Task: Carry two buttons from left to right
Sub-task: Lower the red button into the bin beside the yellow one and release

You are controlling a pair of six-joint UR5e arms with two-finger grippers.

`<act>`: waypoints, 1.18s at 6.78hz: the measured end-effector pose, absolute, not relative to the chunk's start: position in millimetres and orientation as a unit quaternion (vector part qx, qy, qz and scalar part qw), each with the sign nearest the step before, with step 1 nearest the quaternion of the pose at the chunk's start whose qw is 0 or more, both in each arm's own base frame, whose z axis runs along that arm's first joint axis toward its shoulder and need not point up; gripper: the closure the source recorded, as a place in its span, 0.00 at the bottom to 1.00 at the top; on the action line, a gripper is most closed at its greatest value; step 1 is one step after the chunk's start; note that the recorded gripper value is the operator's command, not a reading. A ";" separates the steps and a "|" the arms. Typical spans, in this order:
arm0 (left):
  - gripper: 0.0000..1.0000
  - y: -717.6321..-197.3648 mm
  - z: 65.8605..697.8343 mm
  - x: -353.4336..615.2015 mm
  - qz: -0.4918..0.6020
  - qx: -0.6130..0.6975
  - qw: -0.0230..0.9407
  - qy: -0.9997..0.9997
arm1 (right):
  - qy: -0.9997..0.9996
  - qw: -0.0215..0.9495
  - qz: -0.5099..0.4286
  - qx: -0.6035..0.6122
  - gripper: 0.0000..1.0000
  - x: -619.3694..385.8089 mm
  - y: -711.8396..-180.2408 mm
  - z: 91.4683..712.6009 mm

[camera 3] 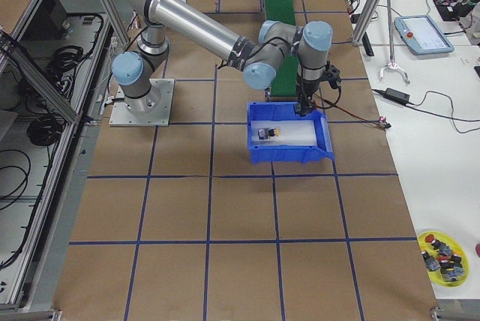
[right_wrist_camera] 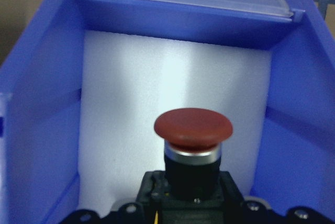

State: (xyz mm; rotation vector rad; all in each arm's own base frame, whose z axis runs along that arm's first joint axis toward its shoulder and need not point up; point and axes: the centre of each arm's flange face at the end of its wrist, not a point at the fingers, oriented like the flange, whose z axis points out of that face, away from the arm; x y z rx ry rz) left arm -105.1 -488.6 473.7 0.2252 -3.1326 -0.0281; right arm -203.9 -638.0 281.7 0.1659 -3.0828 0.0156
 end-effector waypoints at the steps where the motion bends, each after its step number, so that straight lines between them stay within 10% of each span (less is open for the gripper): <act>1: 0.00 -488.6 473.7 -105.1 -0.009 0.072 0.000 -0.997 | -0.998 0.026 0.007 0.051 0.96 -206.8 -636.8 259.6; 4: 0.00 -488.7 473.8 -105.1 -0.008 0.072 0.000 -0.997 | -0.998 0.021 0.000 0.051 0.86 -199.9 -630.5 236.2; 5: 0.00 -488.7 473.9 -105.1 -0.008 0.072 0.000 -0.997 | -0.999 0.017 -0.005 0.051 0.23 -197.8 -628.3 230.2; 6: 0.00 -488.7 473.9 -105.1 -0.008 0.072 0.000 -0.997 | -0.999 0.012 -0.005 0.053 0.01 -196.4 -628.3 227.8; 8: 0.00 -488.8 474.2 -105.1 -0.008 0.072 0.000 -0.997 | -0.998 -0.013 0.019 0.056 0.00 -190.5 -633.3 233.7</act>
